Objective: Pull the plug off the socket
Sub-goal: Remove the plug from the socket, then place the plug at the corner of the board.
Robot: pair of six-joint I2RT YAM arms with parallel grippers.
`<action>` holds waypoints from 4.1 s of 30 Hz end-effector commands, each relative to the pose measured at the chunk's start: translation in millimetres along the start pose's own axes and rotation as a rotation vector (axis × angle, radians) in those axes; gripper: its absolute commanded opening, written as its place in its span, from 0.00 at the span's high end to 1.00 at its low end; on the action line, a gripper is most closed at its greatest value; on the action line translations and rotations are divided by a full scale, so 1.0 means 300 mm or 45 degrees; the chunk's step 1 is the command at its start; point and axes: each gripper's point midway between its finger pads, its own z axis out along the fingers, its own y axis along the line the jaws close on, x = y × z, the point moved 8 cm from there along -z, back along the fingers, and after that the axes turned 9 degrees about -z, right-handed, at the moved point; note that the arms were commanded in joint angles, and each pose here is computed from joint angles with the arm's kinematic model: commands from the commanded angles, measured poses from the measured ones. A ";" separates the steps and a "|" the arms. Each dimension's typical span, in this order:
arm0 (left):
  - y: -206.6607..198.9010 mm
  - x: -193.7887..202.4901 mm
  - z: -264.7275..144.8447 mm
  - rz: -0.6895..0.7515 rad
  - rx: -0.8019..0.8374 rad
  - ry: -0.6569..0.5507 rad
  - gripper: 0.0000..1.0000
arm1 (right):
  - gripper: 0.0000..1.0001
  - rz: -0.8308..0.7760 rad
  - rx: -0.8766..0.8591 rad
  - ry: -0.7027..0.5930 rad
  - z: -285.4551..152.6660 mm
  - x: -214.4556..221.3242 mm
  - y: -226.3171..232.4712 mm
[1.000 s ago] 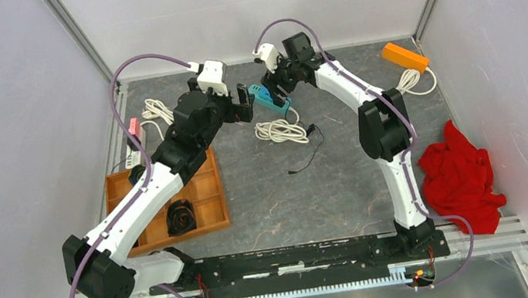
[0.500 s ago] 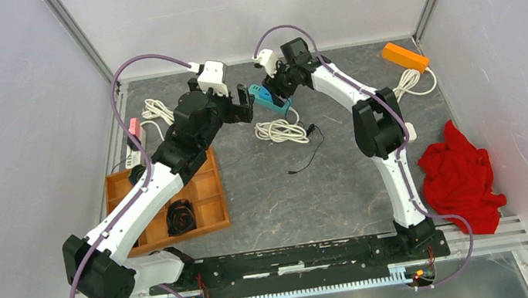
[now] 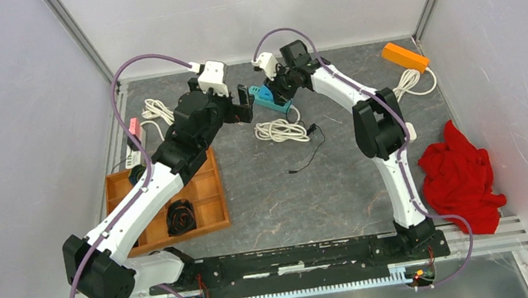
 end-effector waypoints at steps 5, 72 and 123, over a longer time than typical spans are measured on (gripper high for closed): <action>0.005 -0.046 -0.013 0.026 -0.005 -0.090 0.00 | 1.00 -0.128 0.234 -0.346 -0.418 -0.237 -0.063; -0.011 -0.088 -0.055 0.012 0.057 -0.144 0.00 | 1.00 0.013 1.233 -0.029 -0.985 0.225 -0.610; -0.023 -0.104 -0.072 -0.009 0.098 -0.163 0.00 | 1.00 0.205 0.496 0.172 -0.978 0.744 -0.165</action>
